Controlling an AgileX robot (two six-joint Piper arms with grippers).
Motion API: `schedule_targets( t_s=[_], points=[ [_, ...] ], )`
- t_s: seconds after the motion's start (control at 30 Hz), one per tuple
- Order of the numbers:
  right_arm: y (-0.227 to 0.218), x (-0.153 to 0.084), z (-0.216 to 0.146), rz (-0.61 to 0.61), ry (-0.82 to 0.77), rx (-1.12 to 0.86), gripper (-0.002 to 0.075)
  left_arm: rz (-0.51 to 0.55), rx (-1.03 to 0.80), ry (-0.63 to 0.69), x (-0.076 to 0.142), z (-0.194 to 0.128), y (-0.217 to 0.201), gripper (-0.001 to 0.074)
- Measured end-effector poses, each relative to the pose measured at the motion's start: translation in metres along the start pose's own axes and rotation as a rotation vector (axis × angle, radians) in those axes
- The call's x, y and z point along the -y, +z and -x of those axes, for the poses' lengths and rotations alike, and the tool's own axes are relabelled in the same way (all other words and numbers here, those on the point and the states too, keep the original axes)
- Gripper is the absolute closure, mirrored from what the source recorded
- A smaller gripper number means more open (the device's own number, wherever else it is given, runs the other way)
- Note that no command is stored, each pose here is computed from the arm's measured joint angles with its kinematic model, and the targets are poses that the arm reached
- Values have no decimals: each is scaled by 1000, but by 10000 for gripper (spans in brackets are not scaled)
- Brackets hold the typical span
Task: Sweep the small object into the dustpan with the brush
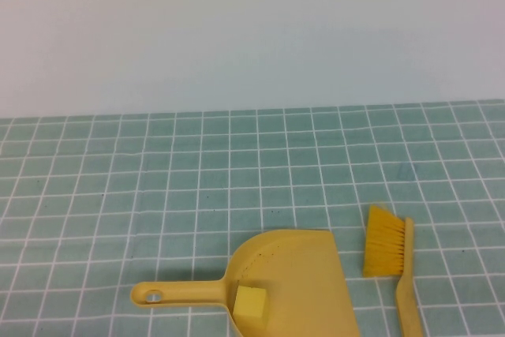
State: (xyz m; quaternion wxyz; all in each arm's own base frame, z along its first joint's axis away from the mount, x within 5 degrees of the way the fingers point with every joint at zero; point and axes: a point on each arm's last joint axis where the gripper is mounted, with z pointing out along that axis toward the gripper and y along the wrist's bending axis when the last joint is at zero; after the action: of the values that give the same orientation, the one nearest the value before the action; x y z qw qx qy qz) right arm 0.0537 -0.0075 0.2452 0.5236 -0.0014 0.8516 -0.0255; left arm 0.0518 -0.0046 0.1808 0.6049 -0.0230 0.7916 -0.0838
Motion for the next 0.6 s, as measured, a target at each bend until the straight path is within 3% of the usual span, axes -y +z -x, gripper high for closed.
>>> schedule_targets(
  t_s=[0.2, 0.43, 0.6],
  points=[
    [-8, 3, -21, -91, 143, 156, 727, 0, 0, 0, 0, 0, 0, 736],
    [19, -3, -58, -102, 375, 89, 727, 0, -2, 0, 0, 0, 0, 737],
    [30, -5, -74, -91, 372, 52, 727, 0, -2, 0, 0, 0, 0, 737]
  ],
)
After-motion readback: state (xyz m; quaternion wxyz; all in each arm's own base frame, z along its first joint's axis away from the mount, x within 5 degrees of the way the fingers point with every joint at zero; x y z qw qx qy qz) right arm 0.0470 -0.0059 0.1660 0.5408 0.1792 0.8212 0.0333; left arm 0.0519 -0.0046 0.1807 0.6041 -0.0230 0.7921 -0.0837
